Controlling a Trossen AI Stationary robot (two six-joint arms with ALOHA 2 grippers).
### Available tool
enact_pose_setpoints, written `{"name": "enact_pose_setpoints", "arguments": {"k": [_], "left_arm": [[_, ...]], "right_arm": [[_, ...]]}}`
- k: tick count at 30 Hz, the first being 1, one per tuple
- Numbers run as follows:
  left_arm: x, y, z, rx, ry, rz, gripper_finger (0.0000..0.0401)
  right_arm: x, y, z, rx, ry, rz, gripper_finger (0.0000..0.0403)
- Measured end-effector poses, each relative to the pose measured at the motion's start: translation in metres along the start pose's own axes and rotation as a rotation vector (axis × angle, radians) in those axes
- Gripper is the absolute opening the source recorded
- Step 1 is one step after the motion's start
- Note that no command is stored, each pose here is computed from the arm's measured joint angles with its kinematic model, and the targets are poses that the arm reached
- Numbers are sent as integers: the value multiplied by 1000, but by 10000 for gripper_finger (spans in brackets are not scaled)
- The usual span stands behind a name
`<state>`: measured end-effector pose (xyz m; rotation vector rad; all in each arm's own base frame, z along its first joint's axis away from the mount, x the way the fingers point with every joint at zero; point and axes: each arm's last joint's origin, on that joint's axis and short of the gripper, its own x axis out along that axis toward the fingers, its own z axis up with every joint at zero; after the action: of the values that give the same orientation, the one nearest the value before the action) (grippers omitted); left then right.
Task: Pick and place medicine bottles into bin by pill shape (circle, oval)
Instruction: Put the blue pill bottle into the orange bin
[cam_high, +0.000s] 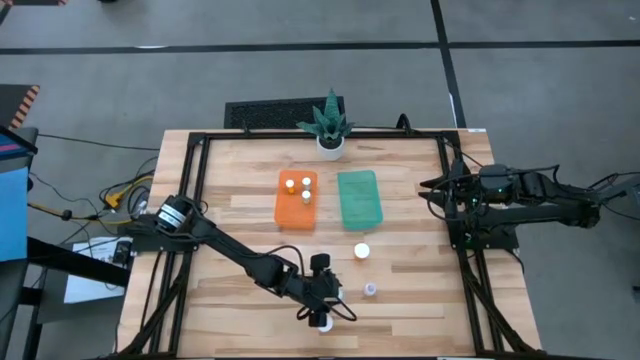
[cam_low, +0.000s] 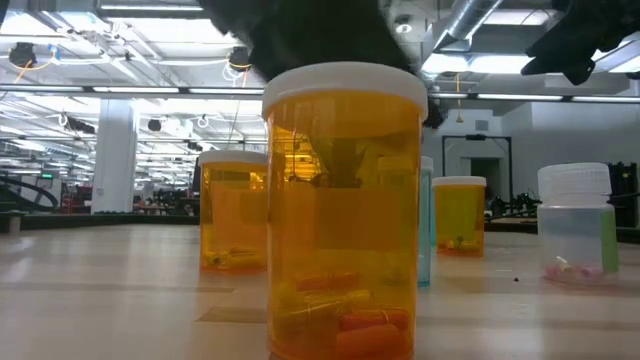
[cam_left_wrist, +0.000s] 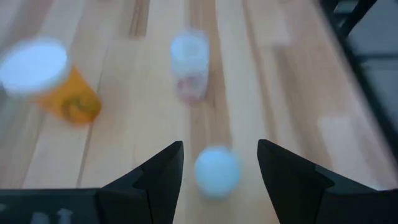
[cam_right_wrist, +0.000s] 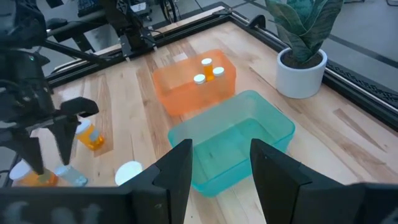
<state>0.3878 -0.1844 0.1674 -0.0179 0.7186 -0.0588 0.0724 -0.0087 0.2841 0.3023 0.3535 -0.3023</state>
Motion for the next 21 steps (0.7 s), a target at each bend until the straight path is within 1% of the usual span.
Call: {"name": "enact_pose_setpoints", "arguments": {"k": [12, 21], "left_arm": [[2, 0, -2, 10, 19, -14, 198], [2, 1, -2, 9, 23, -25, 140]], "right_arm": [[0, 0, -1, -2, 12, -5, 175], [0, 0, -1, -3, 12, -5, 175]]}}
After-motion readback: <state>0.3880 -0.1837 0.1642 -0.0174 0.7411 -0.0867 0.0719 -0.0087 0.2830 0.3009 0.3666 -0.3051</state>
